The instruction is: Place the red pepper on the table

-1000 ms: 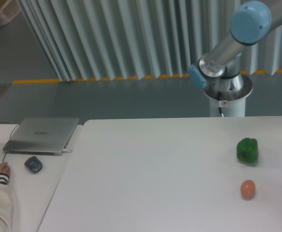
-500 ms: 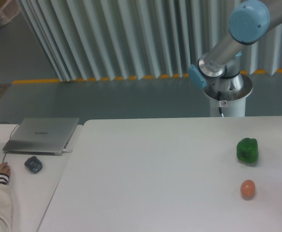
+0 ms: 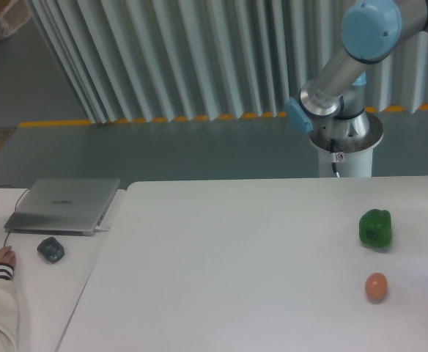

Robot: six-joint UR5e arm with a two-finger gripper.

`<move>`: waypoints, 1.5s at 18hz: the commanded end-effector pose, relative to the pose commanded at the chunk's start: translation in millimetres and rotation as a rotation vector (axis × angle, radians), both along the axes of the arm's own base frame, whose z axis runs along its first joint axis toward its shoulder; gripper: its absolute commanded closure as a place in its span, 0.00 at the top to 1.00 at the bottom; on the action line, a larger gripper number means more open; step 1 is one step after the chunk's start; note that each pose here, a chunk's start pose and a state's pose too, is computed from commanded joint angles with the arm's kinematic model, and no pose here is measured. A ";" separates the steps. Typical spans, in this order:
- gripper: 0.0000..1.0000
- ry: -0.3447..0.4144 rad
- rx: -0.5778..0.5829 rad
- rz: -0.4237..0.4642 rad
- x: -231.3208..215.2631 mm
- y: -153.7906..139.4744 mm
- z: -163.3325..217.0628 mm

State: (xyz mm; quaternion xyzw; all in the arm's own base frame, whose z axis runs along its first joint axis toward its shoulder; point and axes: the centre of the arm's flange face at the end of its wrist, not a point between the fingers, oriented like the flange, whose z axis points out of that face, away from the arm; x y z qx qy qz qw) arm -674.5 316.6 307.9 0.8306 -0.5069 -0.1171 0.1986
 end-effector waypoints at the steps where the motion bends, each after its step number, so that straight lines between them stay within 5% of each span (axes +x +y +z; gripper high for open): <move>1: 1.00 0.013 -0.022 0.006 -0.9 -1.1 -0.3; 27: 1.00 -0.018 -0.061 0.005 -25.5 -25.0 -30.0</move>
